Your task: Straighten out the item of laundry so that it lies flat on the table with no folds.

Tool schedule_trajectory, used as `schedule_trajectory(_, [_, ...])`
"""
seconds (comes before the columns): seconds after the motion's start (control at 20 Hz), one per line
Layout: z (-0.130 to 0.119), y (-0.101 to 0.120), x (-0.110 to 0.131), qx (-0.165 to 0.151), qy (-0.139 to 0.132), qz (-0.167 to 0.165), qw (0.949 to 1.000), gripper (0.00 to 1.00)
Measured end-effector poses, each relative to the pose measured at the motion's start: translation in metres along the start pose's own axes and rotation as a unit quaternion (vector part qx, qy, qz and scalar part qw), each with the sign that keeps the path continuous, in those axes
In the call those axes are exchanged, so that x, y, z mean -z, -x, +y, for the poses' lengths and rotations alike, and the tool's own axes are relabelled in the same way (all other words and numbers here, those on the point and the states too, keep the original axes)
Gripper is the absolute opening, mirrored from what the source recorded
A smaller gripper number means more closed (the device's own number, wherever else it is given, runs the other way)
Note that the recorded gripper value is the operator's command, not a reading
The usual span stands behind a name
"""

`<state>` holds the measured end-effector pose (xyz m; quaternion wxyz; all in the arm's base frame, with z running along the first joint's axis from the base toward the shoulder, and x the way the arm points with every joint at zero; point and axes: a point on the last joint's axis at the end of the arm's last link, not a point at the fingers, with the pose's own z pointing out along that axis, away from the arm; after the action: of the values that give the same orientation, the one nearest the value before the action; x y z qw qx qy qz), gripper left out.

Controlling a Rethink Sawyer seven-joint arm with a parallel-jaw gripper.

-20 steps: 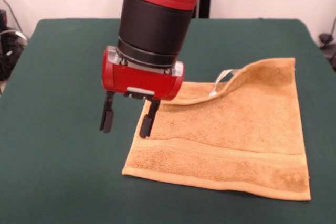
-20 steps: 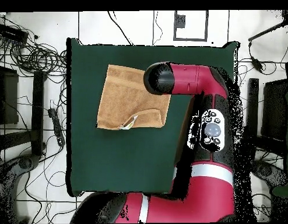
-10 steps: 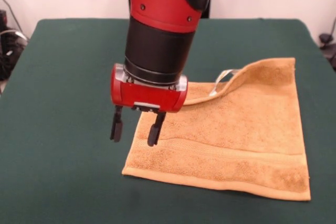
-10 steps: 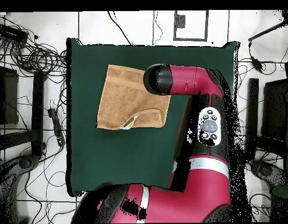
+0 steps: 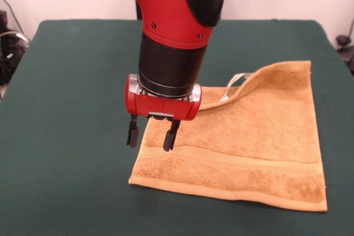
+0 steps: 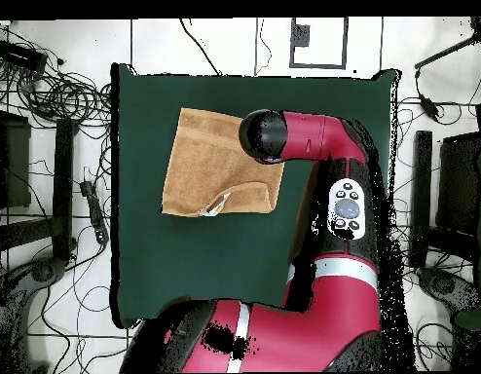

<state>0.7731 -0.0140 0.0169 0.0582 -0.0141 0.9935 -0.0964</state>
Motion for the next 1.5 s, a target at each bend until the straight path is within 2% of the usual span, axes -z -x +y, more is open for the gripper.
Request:
schedule_trajectory(0.45, [-0.001, 0.009, 0.012, -0.026, 0.022, 0.003, 0.9994, 1.00])
schedule_trajectory(0.9, [-0.001, 0.025, 0.039, -0.051, 0.044, -0.005, 0.9977, 1.00])
schedule_trajectory(1.5, [0.005, 0.029, 0.039, -0.073, 0.066, -0.002, 0.9952, 1.00])
